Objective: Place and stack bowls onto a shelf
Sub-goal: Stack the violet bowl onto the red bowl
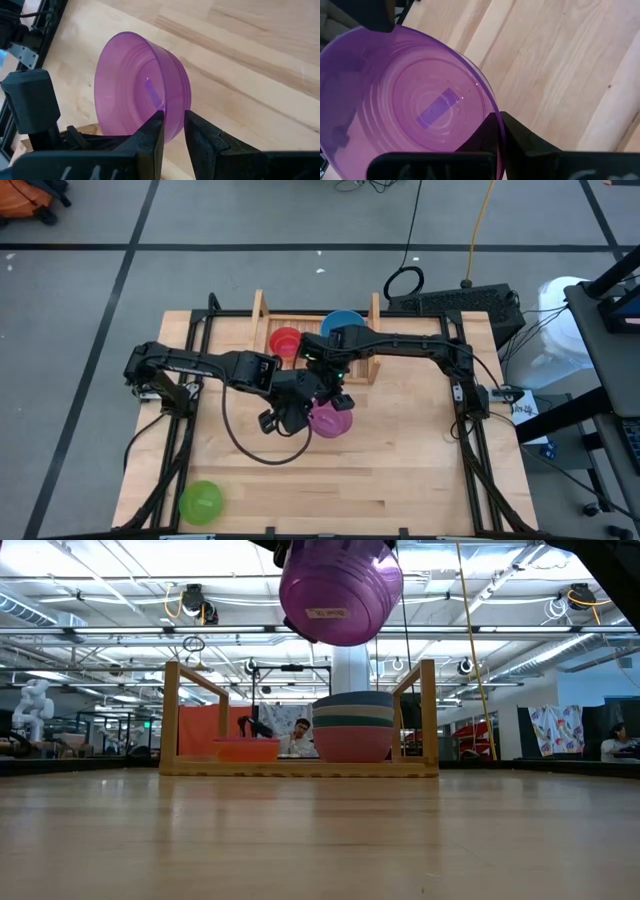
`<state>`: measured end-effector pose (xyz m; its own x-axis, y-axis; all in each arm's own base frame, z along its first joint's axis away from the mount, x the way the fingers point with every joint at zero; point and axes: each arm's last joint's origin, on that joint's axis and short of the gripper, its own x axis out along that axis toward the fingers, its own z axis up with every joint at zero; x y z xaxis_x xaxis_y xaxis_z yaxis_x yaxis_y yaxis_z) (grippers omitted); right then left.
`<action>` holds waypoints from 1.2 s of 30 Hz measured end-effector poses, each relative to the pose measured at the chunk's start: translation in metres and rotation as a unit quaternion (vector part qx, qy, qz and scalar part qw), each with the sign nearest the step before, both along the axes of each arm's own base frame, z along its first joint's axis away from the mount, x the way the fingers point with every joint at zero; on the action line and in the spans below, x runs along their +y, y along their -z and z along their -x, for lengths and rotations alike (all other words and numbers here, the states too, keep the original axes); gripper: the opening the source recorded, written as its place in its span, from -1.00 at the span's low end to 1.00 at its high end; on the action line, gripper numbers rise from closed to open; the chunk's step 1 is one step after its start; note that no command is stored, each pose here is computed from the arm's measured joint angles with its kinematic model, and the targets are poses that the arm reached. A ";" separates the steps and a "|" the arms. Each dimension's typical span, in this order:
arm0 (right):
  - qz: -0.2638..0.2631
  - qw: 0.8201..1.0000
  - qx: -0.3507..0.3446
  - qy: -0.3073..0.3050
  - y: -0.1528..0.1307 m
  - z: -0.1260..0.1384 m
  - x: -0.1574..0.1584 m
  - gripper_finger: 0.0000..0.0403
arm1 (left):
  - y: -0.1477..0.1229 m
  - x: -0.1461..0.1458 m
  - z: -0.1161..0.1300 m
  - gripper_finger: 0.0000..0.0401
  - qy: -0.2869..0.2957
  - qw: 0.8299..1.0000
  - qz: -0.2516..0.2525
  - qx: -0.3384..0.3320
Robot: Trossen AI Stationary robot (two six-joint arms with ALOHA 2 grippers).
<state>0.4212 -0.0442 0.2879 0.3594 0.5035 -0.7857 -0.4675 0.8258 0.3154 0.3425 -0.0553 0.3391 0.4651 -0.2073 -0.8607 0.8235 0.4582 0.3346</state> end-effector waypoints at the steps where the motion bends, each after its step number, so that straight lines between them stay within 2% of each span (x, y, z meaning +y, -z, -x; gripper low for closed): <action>1: 0.001 1.000 -0.001 -0.002 0.000 0.000 0.000 -1.00 | 0.000 0.000 0.000 -0.60 0.002 1.000 -0.001 -0.001; 6: -0.003 1.000 0.006 0.005 0.000 0.001 0.000 -1.00 | 0.000 0.005 -0.001 -0.60 0.001 1.000 0.001 -0.001; 17: -0.007 0.997 0.020 0.069 0.000 0.000 -0.015 -1.00 | 0.000 0.009 -0.002 -0.60 -0.084 0.996 0.023 0.012; 36: 0.007 0.997 0.021 0.071 0.000 0.000 -0.016 -1.00 | 0.001 0.009 -0.002 -0.60 -0.091 0.995 0.024 0.015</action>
